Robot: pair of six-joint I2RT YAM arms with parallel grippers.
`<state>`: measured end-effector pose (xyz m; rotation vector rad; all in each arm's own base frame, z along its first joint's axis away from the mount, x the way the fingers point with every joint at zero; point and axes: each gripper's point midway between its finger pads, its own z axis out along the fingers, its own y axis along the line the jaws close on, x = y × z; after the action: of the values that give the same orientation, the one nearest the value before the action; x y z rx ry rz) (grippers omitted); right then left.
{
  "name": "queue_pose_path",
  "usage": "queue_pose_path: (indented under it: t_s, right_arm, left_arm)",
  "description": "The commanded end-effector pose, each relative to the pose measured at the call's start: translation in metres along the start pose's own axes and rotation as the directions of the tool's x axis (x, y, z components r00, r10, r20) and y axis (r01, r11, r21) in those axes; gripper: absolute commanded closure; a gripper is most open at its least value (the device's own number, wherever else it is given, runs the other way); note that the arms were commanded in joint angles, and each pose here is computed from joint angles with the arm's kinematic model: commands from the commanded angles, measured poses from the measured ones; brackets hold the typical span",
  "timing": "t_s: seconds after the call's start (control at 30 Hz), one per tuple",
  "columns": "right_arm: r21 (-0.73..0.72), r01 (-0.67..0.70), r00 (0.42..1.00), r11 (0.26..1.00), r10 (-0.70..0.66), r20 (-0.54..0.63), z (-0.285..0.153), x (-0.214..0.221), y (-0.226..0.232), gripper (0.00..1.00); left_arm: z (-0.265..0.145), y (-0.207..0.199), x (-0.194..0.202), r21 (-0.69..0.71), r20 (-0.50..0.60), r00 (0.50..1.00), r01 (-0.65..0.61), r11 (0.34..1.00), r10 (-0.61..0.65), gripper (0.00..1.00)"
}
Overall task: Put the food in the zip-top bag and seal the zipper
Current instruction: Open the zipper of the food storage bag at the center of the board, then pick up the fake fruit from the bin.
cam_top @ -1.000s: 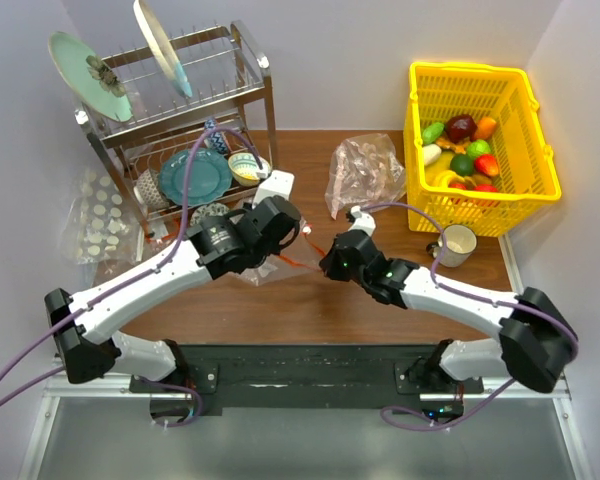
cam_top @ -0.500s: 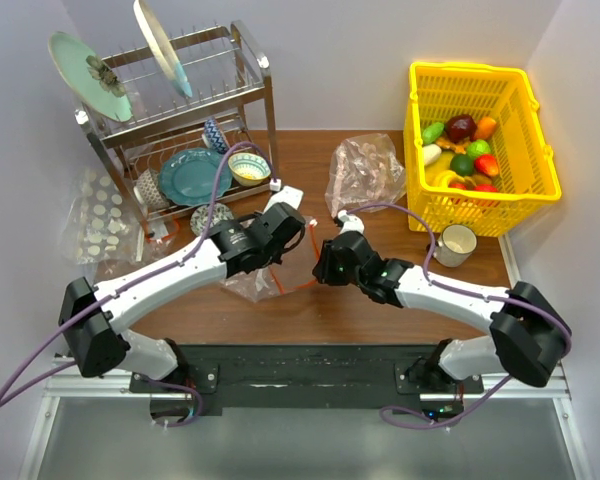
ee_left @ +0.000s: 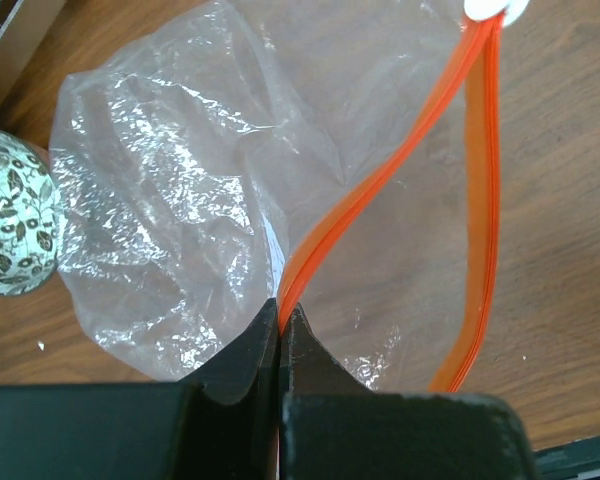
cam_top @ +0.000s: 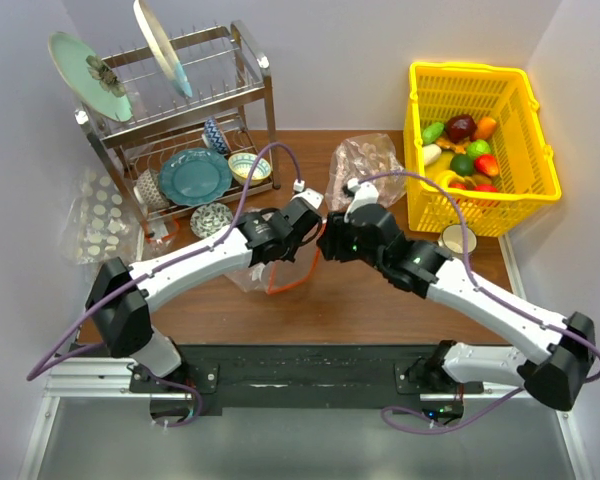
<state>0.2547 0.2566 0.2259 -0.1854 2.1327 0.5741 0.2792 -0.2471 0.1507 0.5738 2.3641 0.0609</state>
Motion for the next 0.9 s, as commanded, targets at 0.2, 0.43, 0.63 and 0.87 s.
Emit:
queue_pose_path:
  t_s: [0.2,0.43,0.63,0.87]
  right_arm:
    - [0.345,-0.038,0.959,0.938,-0.063,0.275,-0.074,-0.165,-0.085,0.56]
    - [0.468,-0.164,0.942,0.868,-0.004,0.336,-0.071,-0.222,-0.151,0.56]
    - [0.560,-0.324,0.913,0.763,0.096,0.397,-0.051,-0.236,-0.233,0.55]
    - [0.623,-0.392,0.916,0.677,0.225,0.332,-0.015,-0.207,-0.320,0.53]
  left_arm:
    - [-0.008,0.002,-0.043,0.017,0.133,0.990,-0.041,0.999,0.038,1.00]
    - [-0.022,0.016,-0.058,-0.002,0.193,0.980,-0.050,0.999,0.049,1.00]
    - [-0.024,0.016,-0.060,0.007,0.226,0.974,-0.037,0.999,0.035,1.00]
    - [-0.026,0.013,-0.061,0.042,0.292,0.956,-0.028,0.999,0.015,1.00]
